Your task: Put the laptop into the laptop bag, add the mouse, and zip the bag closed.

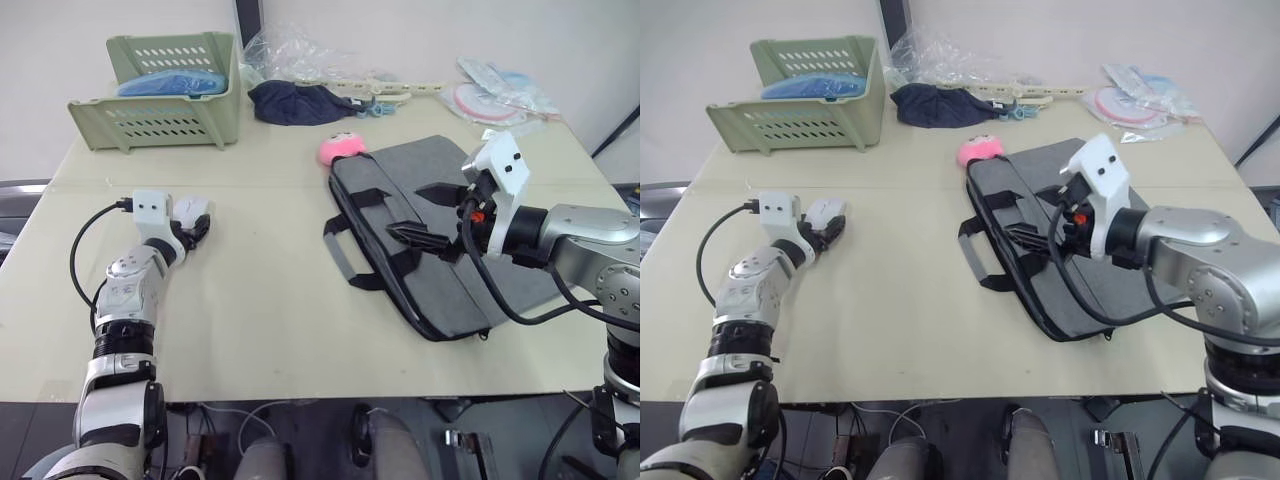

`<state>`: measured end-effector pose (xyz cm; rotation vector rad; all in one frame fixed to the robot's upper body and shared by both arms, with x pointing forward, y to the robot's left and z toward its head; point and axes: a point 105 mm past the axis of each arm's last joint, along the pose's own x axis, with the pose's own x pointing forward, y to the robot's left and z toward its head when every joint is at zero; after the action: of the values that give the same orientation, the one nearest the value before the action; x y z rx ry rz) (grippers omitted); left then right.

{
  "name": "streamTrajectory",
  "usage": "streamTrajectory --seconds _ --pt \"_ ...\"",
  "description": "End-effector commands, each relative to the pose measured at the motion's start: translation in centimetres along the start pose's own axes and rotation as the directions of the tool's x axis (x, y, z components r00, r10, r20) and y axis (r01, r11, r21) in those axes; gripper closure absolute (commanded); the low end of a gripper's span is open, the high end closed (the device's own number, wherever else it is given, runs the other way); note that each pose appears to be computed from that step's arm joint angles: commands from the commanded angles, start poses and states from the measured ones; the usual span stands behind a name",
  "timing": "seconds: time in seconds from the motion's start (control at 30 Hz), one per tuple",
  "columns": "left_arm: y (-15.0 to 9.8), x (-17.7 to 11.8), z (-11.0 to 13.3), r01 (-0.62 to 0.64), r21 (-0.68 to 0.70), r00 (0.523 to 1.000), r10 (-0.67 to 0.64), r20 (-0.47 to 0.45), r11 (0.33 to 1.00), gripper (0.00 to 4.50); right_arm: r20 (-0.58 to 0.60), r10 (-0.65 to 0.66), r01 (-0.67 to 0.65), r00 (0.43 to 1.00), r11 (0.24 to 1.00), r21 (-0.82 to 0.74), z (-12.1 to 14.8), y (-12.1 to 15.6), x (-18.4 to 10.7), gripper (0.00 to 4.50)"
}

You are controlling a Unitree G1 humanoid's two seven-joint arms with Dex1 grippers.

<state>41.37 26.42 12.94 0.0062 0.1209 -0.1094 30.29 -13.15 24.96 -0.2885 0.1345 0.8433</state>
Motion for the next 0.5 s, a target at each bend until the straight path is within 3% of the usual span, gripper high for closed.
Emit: streamTrajectory --seconds 0.03,0.2,0.33,0.5 --pt "-1.3 -0.4 -1.4 0.063 -0.019 0.997 -0.063 -0.043 0.998 1.65 0.029 -0.041 0.043 0.999 0.997 -0.059 1.1 -0.4 -0.4 0.10" --pt "-4.1 -1.6 1.8 0.238 0.013 0.969 -0.238 0.062 0.971 1.65 0.034 -0.188 0.190 0.982 0.979 -0.071 1.1 -2.5 0.0 0.10" --pt "-7.7 -3.8 4.0 0.459 0.083 0.880 -0.465 0.097 0.885 1.65 0.036 -0.228 0.231 0.973 0.966 -0.115 1.3 -2.5 0.6 0.10" --pt "-9.0 -5.7 6.2 0.574 0.129 0.801 -0.587 0.115 0.809 1.65 0.048 -0.267 0.270 0.963 0.958 -0.093 1.1 -1.8 1.7 0.10"
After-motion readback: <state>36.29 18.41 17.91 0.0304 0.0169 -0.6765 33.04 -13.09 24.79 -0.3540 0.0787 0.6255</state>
